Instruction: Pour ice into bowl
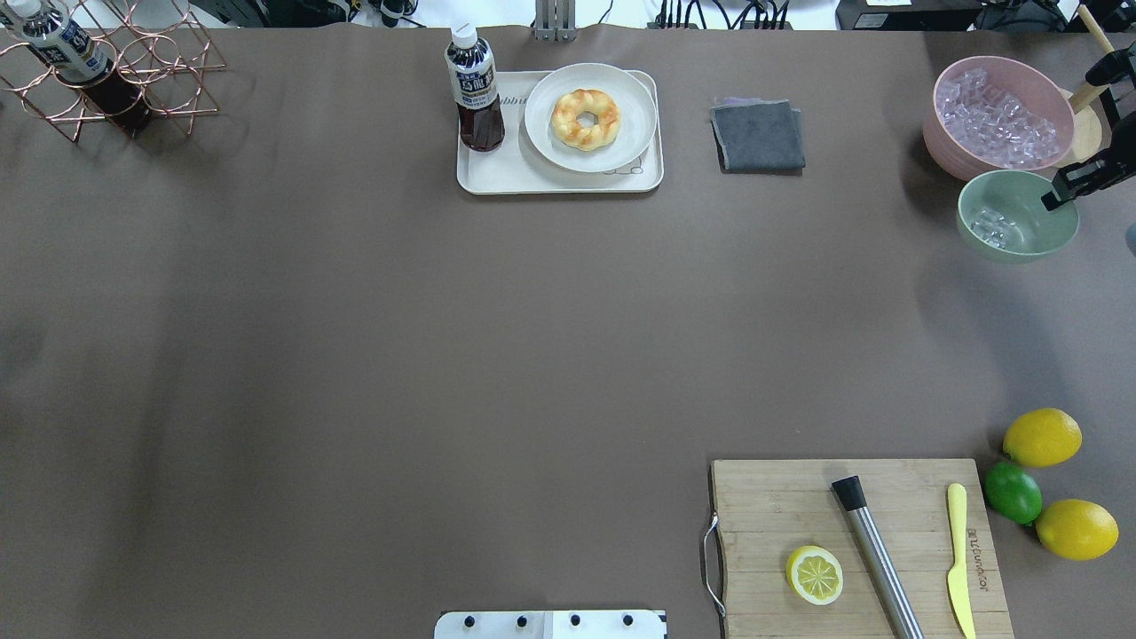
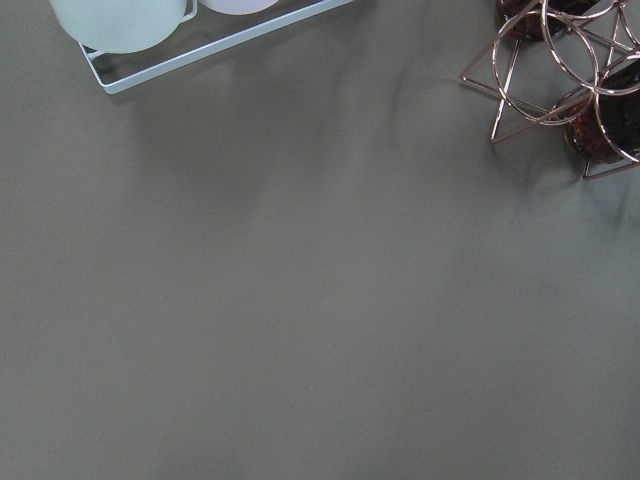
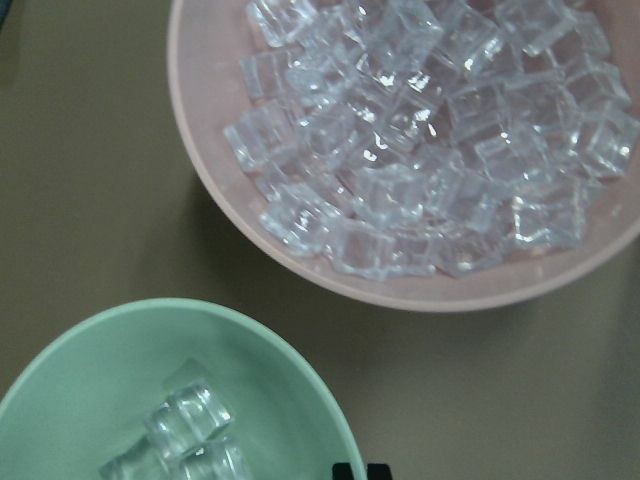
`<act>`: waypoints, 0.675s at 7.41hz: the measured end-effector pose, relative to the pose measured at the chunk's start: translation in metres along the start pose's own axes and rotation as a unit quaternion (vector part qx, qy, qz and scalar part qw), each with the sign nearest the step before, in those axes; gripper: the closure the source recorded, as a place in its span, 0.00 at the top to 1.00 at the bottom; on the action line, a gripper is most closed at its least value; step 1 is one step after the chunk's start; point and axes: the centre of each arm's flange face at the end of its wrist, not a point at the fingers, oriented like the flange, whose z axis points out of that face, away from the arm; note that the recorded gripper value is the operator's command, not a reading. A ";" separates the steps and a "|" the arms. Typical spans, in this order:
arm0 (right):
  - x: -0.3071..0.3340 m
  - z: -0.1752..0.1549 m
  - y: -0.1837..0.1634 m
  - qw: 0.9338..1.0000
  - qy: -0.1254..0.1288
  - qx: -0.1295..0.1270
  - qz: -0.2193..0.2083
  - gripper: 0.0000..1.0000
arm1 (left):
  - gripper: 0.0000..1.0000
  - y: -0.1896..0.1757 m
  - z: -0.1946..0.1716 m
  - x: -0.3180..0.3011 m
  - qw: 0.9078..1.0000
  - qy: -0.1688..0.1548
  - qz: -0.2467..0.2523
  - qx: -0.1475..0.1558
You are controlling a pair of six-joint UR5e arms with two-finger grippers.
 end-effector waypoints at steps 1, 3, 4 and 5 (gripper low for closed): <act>0.020 0.005 0.014 1.000 -0.002 -0.001 -0.003 0.00 | 0.97 0.004 0.001 -0.005 1.000 -0.001 -0.002 -0.001; 0.055 0.011 0.042 1.000 -0.006 -0.001 -0.008 0.00 | 0.97 0.010 0.003 -0.014 1.000 -0.002 -0.005 -0.003; 0.065 0.015 0.055 1.000 -0.007 -0.001 -0.008 0.00 | 0.97 0.015 0.005 -0.021 1.000 -0.002 -0.002 -0.002; 0.072 0.018 0.067 1.000 -0.007 0.000 -0.009 0.00 | 0.97 0.018 0.006 -0.025 1.000 0.000 0.011 0.002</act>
